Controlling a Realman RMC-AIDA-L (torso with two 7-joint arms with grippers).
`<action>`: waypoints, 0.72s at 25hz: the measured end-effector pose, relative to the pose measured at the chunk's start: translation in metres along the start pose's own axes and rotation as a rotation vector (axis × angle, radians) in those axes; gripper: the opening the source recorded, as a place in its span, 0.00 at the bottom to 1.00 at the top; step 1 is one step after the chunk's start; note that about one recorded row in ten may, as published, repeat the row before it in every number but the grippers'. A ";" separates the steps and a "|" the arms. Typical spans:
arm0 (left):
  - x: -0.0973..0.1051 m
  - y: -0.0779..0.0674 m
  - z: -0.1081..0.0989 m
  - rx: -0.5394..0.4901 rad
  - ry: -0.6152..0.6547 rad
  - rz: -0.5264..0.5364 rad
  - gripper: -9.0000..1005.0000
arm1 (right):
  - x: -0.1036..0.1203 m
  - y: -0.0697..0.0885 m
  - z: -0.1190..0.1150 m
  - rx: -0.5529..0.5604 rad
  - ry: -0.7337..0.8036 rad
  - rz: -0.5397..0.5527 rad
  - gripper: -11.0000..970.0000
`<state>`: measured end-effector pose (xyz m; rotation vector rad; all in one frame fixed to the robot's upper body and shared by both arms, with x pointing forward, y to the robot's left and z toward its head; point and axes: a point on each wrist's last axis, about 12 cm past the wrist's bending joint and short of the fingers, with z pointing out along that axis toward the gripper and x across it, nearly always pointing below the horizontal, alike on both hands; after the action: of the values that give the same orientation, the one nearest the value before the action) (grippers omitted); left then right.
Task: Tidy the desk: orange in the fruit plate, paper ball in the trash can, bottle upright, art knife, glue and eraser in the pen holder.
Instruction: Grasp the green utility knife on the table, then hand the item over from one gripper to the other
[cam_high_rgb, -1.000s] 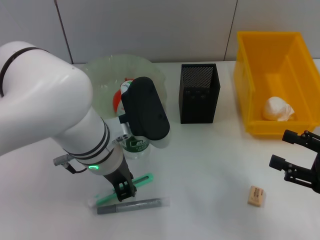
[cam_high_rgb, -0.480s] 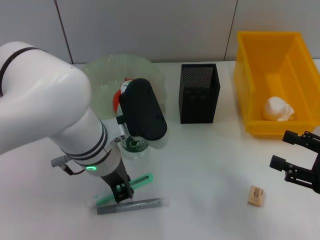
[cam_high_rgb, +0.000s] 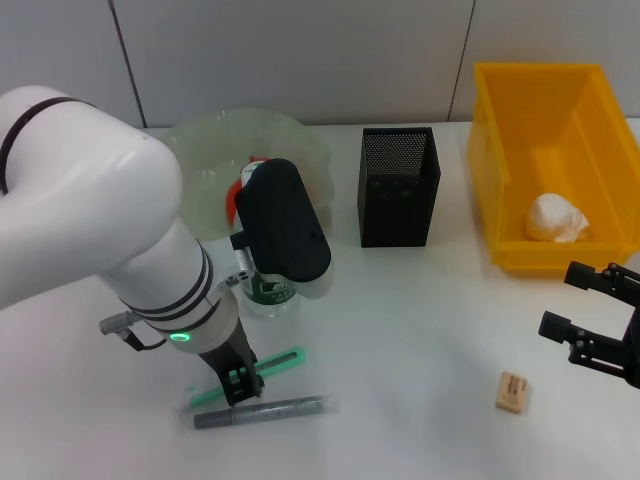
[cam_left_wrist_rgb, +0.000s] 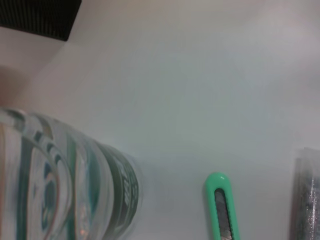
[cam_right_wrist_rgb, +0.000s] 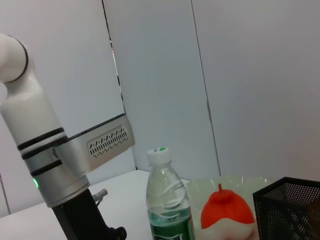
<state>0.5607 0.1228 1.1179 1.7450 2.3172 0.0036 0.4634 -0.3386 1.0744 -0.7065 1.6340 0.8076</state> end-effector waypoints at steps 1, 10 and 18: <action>0.001 0.001 0.001 0.001 0.006 0.000 0.25 | 0.000 0.000 0.000 0.000 0.000 0.000 0.78; -0.002 0.001 -0.002 -0.001 -0.006 0.020 0.20 | 0.000 0.000 -0.001 0.003 -0.001 0.002 0.78; -0.005 -0.003 -0.008 0.020 -0.016 0.024 0.20 | 0.001 0.000 -0.002 0.010 -0.004 0.006 0.78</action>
<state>0.5572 0.1187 1.1263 1.7765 2.2926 -0.0293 0.4618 -0.3406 1.0743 -0.6930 1.6359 0.8042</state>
